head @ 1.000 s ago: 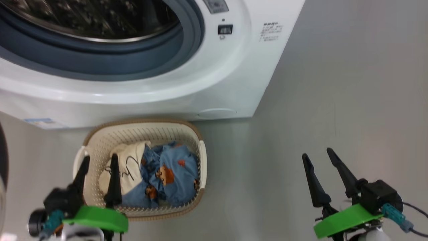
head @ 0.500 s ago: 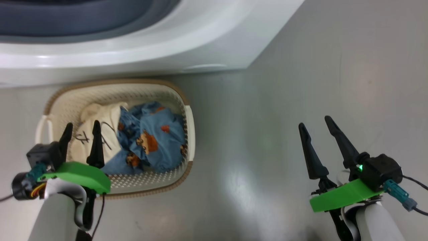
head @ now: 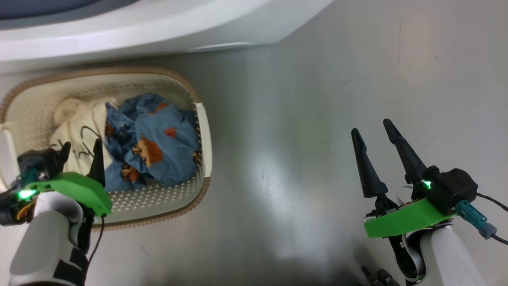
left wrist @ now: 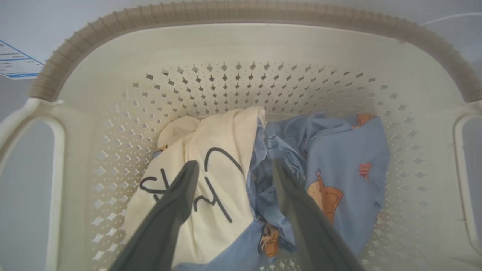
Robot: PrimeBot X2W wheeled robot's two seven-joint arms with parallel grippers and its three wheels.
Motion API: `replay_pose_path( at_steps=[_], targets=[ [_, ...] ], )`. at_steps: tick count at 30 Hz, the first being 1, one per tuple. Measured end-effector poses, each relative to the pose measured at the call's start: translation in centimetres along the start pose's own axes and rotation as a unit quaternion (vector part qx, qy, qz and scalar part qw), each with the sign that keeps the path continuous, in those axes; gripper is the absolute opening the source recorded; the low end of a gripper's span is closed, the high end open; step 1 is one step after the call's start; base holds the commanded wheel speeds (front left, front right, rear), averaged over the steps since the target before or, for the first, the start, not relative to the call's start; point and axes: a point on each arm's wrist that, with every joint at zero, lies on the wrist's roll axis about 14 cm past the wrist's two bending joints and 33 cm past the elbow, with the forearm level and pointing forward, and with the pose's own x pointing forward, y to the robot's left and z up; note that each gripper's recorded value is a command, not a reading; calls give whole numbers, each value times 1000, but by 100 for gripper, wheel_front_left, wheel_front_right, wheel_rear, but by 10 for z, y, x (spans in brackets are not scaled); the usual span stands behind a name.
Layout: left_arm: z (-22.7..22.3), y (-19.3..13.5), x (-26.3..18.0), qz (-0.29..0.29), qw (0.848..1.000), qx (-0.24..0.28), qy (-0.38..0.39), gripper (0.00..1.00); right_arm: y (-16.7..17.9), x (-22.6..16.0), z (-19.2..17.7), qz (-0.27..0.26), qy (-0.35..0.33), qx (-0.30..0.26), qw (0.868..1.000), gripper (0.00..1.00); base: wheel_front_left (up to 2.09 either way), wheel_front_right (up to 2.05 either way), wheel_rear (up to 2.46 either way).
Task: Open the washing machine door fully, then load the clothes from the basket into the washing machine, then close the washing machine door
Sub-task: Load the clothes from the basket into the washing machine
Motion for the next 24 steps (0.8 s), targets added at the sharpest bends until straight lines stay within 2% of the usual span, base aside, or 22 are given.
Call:
replay_pose_path(
  at_steps=[8, 15, 19, 24],
  targets=[
    [-36, 3, 19, -1, 998, 10, 68, 100, -8, 5, -16, -9, 16, 0, 1000, 100, 0, 0, 0],
    [-51, 4, 33, 2, 995, 20, 95, 100, -16, 4, -30, -20, 32, 2, 999, 100, 0, 0, 0],
    [-57, 10, 38, 19, 993, 24, 111, 100, -20, 5, -31, -24, 33, 2, 999, 100, 0, 0, 0],
    [-64, 18, 41, 47, 990, 4, 133, 100, -22, 4, -33, -28, 36, 1, 999, 100, 0, 0, 0]
  ],
)
